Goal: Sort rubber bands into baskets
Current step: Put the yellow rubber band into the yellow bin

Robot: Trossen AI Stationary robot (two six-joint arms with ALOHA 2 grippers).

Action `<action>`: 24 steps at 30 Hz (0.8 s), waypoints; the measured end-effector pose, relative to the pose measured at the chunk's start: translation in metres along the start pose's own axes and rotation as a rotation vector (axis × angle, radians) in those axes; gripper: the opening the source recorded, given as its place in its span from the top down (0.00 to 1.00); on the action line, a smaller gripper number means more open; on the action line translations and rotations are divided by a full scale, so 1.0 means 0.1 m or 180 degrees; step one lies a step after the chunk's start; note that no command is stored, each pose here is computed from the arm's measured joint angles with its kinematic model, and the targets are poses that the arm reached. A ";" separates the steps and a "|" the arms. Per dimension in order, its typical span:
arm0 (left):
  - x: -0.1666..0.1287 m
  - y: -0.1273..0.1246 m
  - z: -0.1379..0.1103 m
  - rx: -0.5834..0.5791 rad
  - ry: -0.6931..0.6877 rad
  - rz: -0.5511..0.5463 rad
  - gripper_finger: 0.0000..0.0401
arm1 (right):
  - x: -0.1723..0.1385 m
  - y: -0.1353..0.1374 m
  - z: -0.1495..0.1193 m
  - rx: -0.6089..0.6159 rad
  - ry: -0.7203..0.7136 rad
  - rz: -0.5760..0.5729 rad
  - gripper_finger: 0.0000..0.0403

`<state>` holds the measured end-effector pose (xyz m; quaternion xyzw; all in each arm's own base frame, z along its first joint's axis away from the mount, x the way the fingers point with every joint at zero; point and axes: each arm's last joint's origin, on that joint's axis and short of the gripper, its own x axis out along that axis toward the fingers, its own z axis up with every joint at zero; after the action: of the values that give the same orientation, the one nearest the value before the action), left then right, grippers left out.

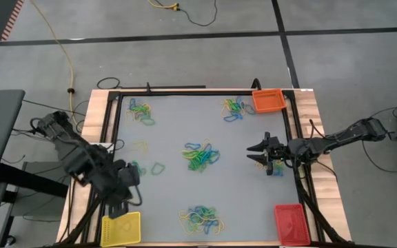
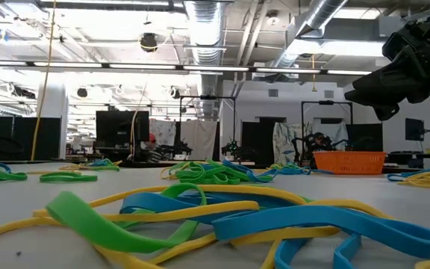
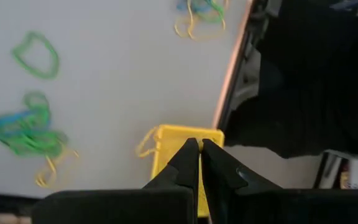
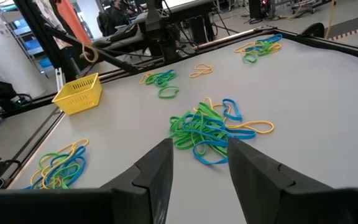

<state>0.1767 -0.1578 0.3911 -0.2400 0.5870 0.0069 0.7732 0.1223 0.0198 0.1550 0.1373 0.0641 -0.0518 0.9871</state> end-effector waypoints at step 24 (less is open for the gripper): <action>0.52 -0.50 -0.31 -0.0023 0.0410 0.0023 1.00 | 0.00 -0.01 -0.02 0.0025 0.0065 -0.0017 0.55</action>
<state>0.1794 -0.2273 0.3561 -0.2406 0.6363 -0.0036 0.7329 0.1220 0.0199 0.1529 0.1415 0.0743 -0.0533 0.9857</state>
